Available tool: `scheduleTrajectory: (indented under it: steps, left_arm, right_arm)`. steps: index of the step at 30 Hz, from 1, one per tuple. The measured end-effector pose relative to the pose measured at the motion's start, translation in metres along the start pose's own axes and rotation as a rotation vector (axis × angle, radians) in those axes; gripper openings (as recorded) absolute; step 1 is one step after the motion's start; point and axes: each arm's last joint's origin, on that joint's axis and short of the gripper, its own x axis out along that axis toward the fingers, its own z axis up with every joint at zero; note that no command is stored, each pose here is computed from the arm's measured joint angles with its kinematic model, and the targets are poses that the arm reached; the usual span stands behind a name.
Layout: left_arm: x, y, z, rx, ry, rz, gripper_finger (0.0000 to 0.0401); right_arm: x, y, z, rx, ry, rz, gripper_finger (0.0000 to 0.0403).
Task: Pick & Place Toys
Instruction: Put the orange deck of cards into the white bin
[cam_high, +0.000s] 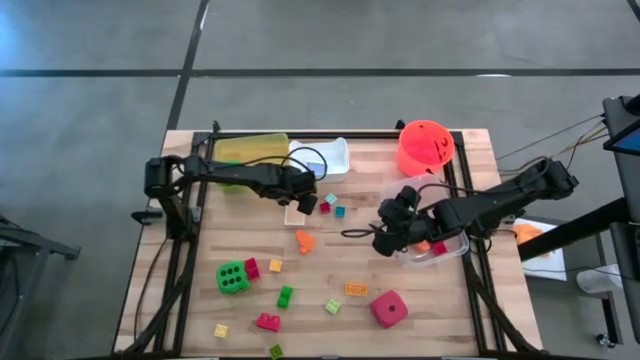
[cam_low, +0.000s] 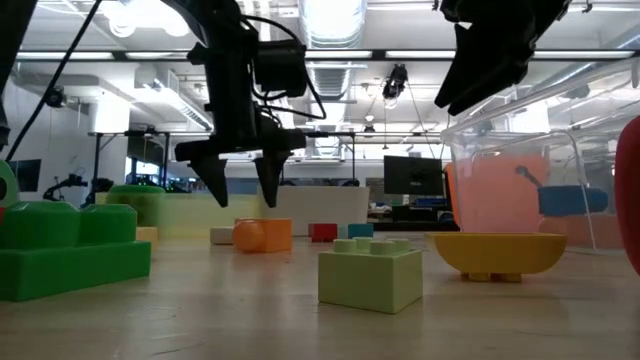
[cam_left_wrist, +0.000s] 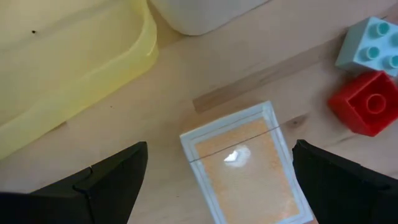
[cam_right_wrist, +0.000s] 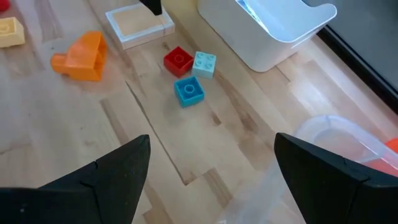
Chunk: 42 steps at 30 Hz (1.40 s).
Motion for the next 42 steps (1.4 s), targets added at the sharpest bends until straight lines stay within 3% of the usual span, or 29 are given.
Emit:
scheduleTrajectory:
  steps: [10, 24, 35, 38, 42]
  left_arm:
    - [0.003, -0.007, -0.008, -0.018, 0.014, -0.001, 0.0385]
    - [0.029, -0.016, -0.014, -0.043, 0.050, 0.032, 0.0385]
    - [0.047, -0.019, -0.020, 0.029, 0.155, 0.020, 0.0384]
    - [0.045, -0.019, -0.020, 0.048, 0.153, 0.018, 0.0365]
    - [0.040, -0.017, -0.020, 0.053, 0.132, 0.019, 0.0301]
  right_arm:
    - [-0.001, -0.001, 0.001, 0.001, -0.007, 0.000, 0.0337]
    - [-0.006, -0.003, 0.004, 0.004, -0.010, 0.018, 0.0337]
    - [-0.007, -0.003, 0.004, -0.013, -0.001, 0.016, 0.0337]
    - [-0.007, -0.003, 0.004, -0.013, 0.000, 0.016, 0.0337]
    - [-0.007, -0.003, 0.004, -0.014, 0.000, 0.015, 0.0337]
